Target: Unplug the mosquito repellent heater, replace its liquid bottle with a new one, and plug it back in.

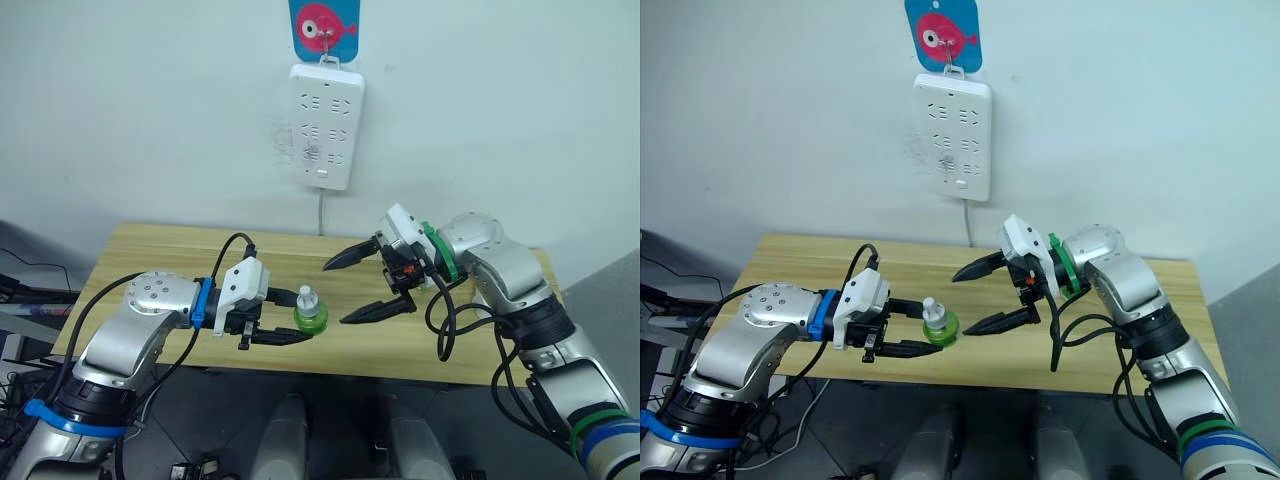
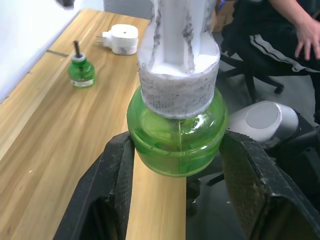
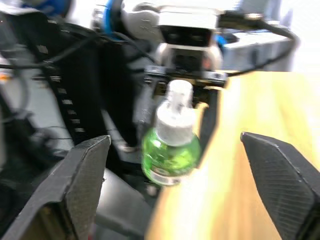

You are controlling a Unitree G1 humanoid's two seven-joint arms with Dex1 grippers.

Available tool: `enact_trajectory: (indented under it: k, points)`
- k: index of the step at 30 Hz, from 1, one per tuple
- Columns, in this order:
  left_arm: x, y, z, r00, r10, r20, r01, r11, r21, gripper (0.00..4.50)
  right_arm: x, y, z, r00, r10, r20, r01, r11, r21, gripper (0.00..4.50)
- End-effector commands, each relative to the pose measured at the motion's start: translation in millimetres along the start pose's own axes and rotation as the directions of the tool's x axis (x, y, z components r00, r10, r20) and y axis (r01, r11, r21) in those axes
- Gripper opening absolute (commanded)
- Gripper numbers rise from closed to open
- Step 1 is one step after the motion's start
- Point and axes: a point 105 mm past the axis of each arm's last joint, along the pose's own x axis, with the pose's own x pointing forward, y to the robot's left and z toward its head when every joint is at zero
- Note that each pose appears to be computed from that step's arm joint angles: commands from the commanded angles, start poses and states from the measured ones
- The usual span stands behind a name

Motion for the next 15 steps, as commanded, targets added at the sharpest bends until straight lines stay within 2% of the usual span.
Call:
enact_trajectory:
  k: [1,8,15]
  points:
    - [-4,17,11,0.997,0.075,0.030,-0.076,0.996,0.056,2.21,1,-8,20,0.979,-0.192,0.065,0.196,0.979,-0.057,4.47]
    - [1,27,13,0.997,0.071,0.037,-0.073,0.995,0.069,2.21,26,-3,18,0.956,-0.278,0.093,0.281,0.960,-0.016,4.47]
    - [4,28,15,0.998,0.048,0.036,-0.051,0.995,0.080,2.21,43,-16,9,0.935,-0.345,0.081,0.347,0.938,-0.016,4.47]
